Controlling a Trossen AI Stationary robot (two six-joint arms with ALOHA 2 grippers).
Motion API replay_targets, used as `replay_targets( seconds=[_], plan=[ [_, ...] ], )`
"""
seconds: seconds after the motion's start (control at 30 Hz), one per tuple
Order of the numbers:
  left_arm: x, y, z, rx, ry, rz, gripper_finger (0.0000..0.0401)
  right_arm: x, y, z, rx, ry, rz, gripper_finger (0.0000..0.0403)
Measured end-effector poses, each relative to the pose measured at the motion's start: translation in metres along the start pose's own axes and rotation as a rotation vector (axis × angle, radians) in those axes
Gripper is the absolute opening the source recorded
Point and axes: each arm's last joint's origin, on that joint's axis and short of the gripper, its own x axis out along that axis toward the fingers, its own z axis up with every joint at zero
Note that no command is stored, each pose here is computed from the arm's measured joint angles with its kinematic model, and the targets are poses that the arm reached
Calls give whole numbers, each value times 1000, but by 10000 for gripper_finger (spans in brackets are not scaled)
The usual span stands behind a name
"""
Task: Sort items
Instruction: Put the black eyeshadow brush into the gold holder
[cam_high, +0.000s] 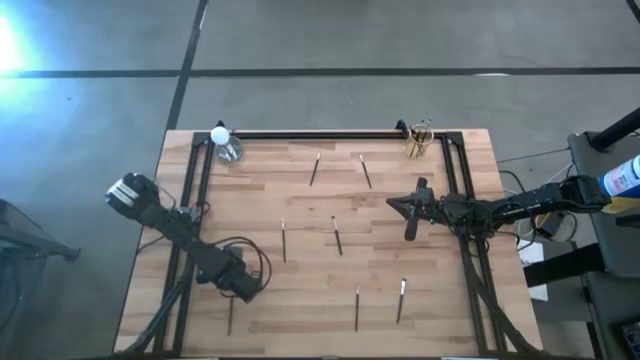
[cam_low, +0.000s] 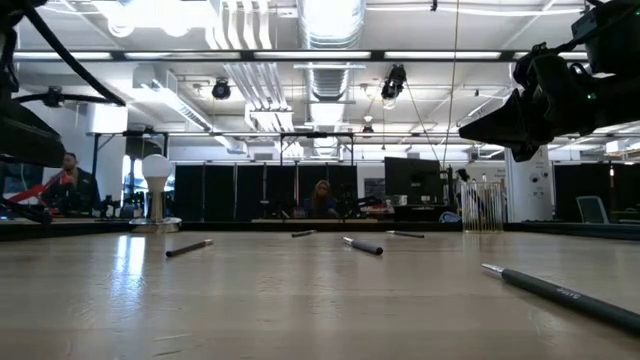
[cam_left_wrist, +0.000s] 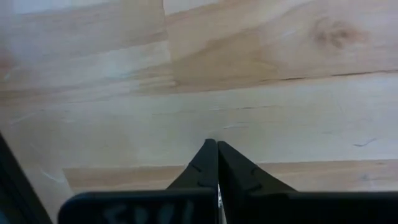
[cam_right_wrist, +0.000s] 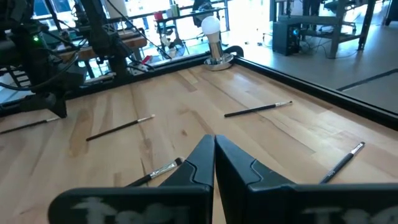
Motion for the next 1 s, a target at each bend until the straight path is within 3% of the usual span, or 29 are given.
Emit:
replay_targets(
  seconds=[0.1, 0.3, 0.53, 0.83, 1.0],
  plan=[
    [-15, -2, 3, 8, -92, -62, 0, 0, 0, 0, 0, 0, 0, 8],
    [-47, -11, 11, 51, -324, -318, 0, 0, 0, 0, -1, 3, -1, 8],
    [-74, -39, 33, 251, -588, -621, 0, 0, 0, 0, 1, 0, -1, 8],
    [-99, -74, 76, 577, -820, -803, 0, 1, 3, 10, 31, -71, 31, 8],
    [-103, -82, 102, 678, -911, -978, 0, 9, 13, 27, 38, -86, 121, 8]
  ],
)
